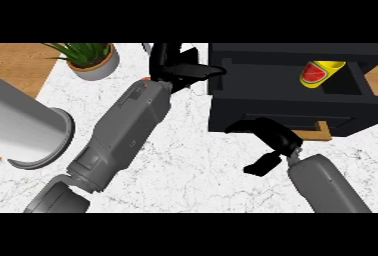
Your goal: Pick up the cup, place it into the drawer and close the drawer
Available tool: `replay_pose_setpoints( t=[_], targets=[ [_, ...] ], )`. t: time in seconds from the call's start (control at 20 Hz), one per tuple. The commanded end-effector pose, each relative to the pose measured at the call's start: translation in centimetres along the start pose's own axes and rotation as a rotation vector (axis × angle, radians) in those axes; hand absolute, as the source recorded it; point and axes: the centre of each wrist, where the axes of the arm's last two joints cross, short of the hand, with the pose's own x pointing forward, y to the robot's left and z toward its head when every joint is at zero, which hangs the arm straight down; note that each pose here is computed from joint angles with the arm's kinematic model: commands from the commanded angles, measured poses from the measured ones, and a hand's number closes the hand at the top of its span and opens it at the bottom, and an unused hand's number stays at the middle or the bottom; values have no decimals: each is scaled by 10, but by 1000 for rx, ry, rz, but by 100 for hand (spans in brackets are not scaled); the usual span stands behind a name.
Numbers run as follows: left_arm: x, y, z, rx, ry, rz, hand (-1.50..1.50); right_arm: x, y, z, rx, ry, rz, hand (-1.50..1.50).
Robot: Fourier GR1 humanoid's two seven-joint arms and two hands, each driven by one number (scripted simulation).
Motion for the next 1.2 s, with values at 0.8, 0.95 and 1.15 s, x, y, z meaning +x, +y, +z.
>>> replay_pose_setpoints(
  t=[0.8, 0.95, 1.15],
  targets=[
    [13, 73, 19, -36, -4, 50, -150, -46, -148, -20, -431, 41, -58, 150],
    [12, 75, 23, -66, -6, 48, -150, -51, -147, -16, -455, 41, -102, 150],
    [4, 89, 34, -66, 24, 53, -150, -41, -172, -8, -475, 29, -109, 150]
  ],
)
